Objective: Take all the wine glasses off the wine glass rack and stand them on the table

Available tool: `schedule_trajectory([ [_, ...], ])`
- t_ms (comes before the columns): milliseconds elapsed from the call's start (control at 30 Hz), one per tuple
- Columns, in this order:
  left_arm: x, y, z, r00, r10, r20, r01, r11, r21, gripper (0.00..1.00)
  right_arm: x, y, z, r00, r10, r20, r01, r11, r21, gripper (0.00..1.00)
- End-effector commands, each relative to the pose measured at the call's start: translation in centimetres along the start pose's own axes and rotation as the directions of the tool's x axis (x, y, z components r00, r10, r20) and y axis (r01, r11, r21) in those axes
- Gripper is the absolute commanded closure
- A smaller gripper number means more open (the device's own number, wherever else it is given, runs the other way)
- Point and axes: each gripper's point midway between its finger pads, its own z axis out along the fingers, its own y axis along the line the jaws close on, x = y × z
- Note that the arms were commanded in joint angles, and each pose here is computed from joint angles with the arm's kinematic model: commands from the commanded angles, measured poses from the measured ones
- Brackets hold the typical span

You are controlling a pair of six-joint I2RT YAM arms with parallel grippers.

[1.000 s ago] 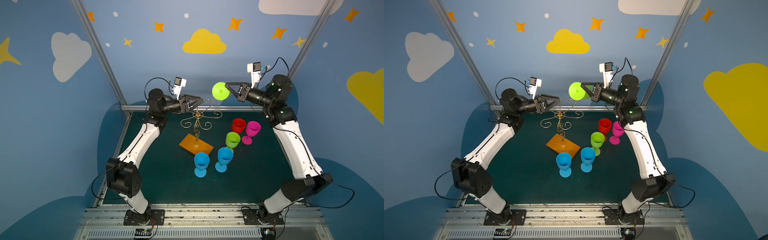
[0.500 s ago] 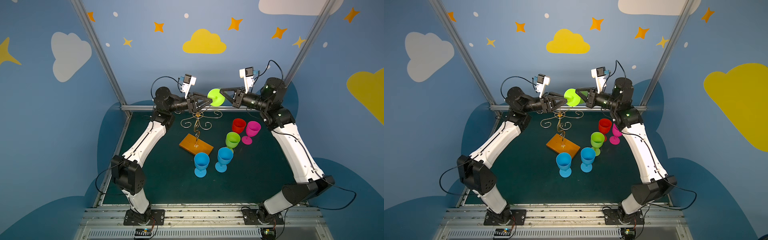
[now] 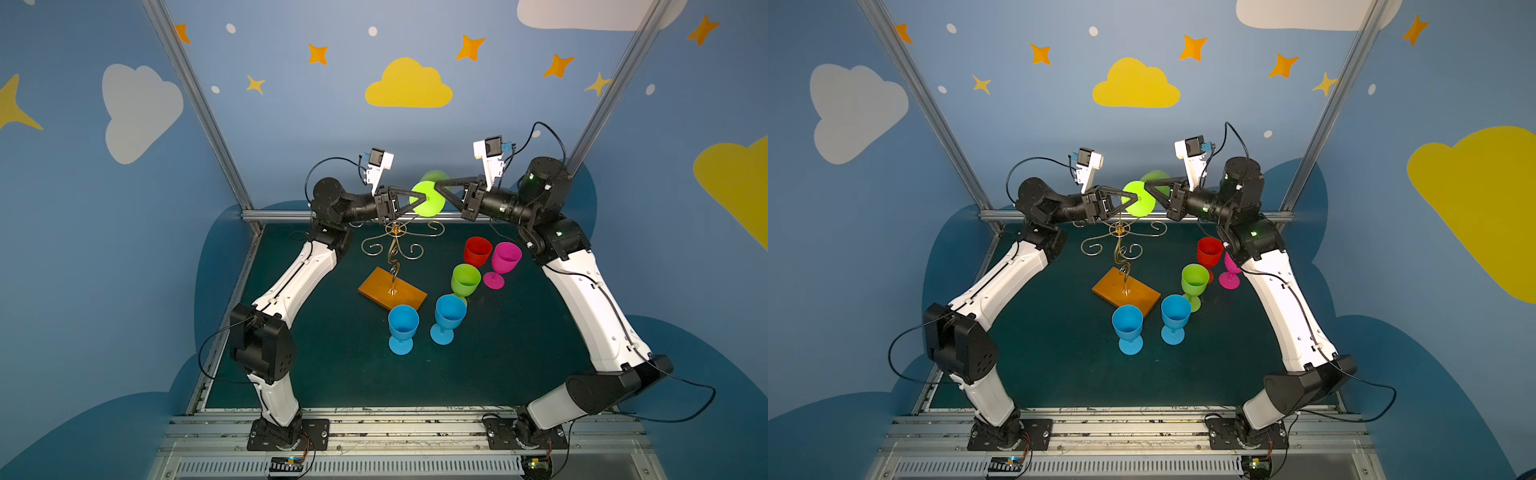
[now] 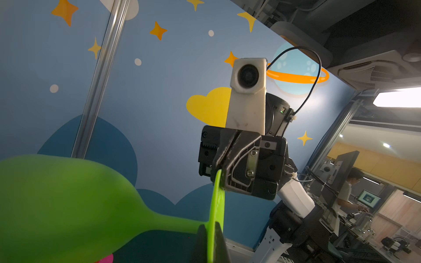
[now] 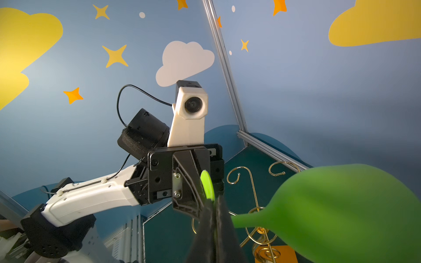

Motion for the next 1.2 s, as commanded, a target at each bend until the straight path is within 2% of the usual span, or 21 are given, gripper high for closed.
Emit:
schedule_trajectory([
  [0, -1.6, -2.9, -0.3, 0.998, 0.055, 0.020, -0.056, 0.997, 0.057, 0.97, -0.3, 0.7, -0.7, 1.000, -0.010, 0.005, 0.010, 1.000, 0.019, 0.99],
  [200, -3.1, -3.2, -1.9, 0.998, -0.014, 0.065, 0.012, 0.999, 0.030, 0.97, -0.6, 0.2, -3.4, 0.993, -0.100, 0.058, 0.091, 0.985, 0.143, 0.47],
  [300, -3.6, -3.7, -2.2, 0.996, -0.050, 0.071, 0.047, 0.998, 0.045, 0.97, -0.6, -0.6, -5.2, 0.983, -0.176, 0.055, 0.159, 0.961, 0.228, 0.33],
  [400, -3.6, -4.0, -2.2, 0.994, -0.098, 0.056, 0.095, 0.994, 0.049, 0.97, 0.3, -1.4, -5.9, 0.959, -0.282, 0.037, 0.262, 0.927, 0.270, 0.24],
  [567, -3.1, -4.0, -2.5, 0.986, -0.162, 0.031, 0.161, 0.987, 0.030, 0.97, 2.3, -2.9, -5.4, 0.888, -0.458, -0.038, 0.449, 0.848, 0.281, 0.17],
  [733, -2.7, -5.0, -3.0, 0.985, -0.173, 0.031, 0.172, 0.985, 0.021, 0.97, 3.3, -2.4, -4.6, 0.787, -0.617, 0.004, 0.600, 0.766, 0.233, 0.16],
  [867, -2.3, -6.1, -3.4, 0.987, -0.160, 0.032, 0.160, 0.987, 0.004, 0.97, 4.1, -1.2, -3.9, 0.686, -0.726, 0.046, 0.708, 0.681, 0.188, 0.14],
  [1033, -1.8, -6.9, -3.8, 0.989, -0.141, 0.036, 0.142, 0.990, -0.025, 0.97, 4.8, -0.2, -2.2, 0.643, -0.762, 0.072, 0.753, 0.647, 0.123, 0.12],
  [1167, -1.6, -7.3, -4.0, 0.991, -0.128, 0.042, 0.130, 0.991, -0.040, 0.97, 5.0, -0.2, -0.6, 0.605, -0.791, 0.089, 0.782, 0.612, 0.123, 0.12],
])
